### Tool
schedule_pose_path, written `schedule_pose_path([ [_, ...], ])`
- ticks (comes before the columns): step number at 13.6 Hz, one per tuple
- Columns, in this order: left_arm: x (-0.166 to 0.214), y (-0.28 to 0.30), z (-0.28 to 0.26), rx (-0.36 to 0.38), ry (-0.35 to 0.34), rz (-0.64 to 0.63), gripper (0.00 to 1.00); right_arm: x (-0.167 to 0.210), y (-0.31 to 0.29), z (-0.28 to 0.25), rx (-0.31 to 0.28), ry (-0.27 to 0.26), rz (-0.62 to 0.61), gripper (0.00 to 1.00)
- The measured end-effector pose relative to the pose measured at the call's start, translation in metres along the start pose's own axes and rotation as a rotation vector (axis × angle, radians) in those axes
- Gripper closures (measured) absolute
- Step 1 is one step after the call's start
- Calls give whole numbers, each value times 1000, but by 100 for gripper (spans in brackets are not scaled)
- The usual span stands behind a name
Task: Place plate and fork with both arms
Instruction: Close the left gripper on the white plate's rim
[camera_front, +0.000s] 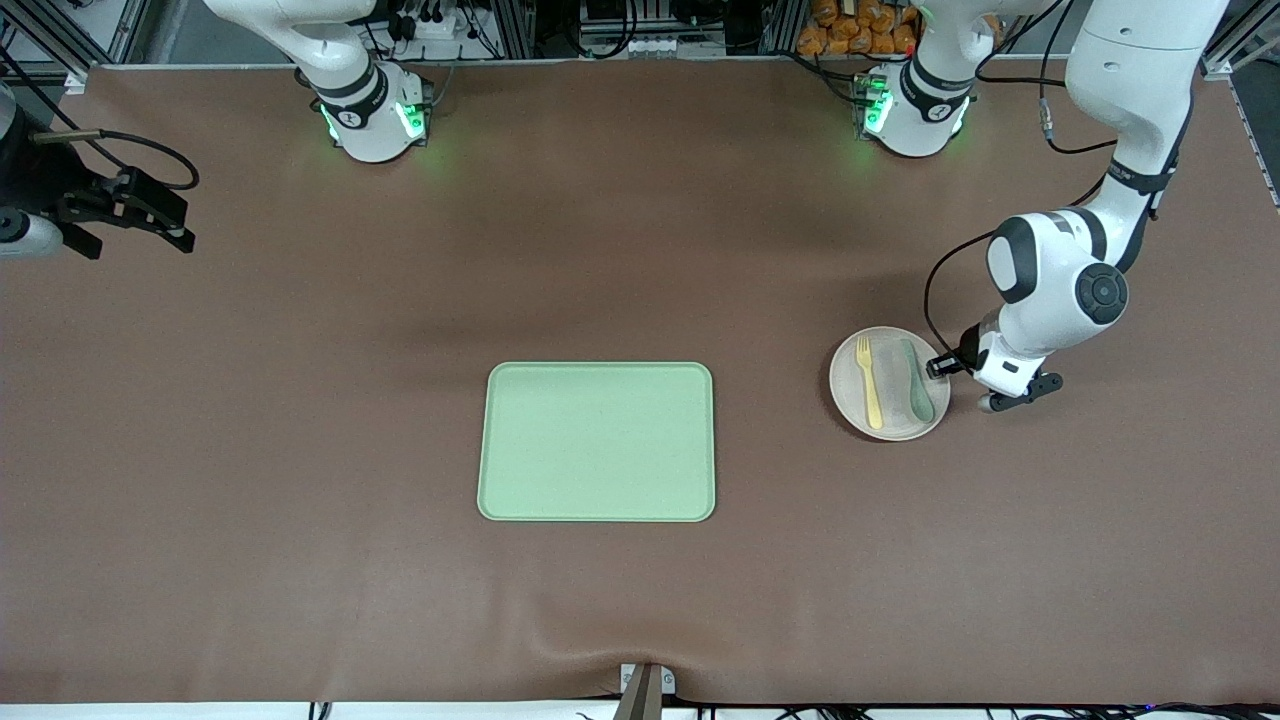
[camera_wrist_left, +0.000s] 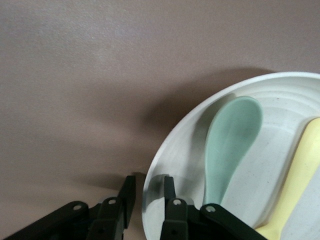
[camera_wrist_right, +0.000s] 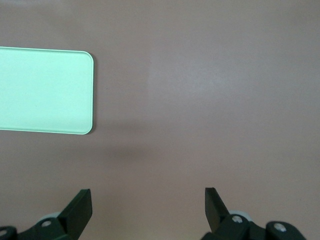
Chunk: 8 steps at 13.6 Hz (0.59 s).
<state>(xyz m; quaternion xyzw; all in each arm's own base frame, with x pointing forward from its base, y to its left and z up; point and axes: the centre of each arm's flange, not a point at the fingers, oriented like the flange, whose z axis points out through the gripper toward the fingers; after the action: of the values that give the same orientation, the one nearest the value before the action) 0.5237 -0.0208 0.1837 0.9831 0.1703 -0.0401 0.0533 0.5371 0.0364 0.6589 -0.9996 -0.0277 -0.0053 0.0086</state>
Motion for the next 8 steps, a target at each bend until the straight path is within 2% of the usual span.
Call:
schedule_pose_path([
  [1, 0, 2, -1, -2, 2, 3, 84, 0, 0, 0, 0, 0, 0, 0],
  [2, 1, 4, -2, -4, 5, 6, 84, 0, 0, 0, 0, 0, 0, 0],
  [3, 1, 6, -4, -6, 8, 10, 89, 0, 0, 0, 0, 0, 0, 0],
  [8, 7, 24, -14, -24, 33, 37, 90, 0, 0, 0, 0, 0, 0, 0],
])
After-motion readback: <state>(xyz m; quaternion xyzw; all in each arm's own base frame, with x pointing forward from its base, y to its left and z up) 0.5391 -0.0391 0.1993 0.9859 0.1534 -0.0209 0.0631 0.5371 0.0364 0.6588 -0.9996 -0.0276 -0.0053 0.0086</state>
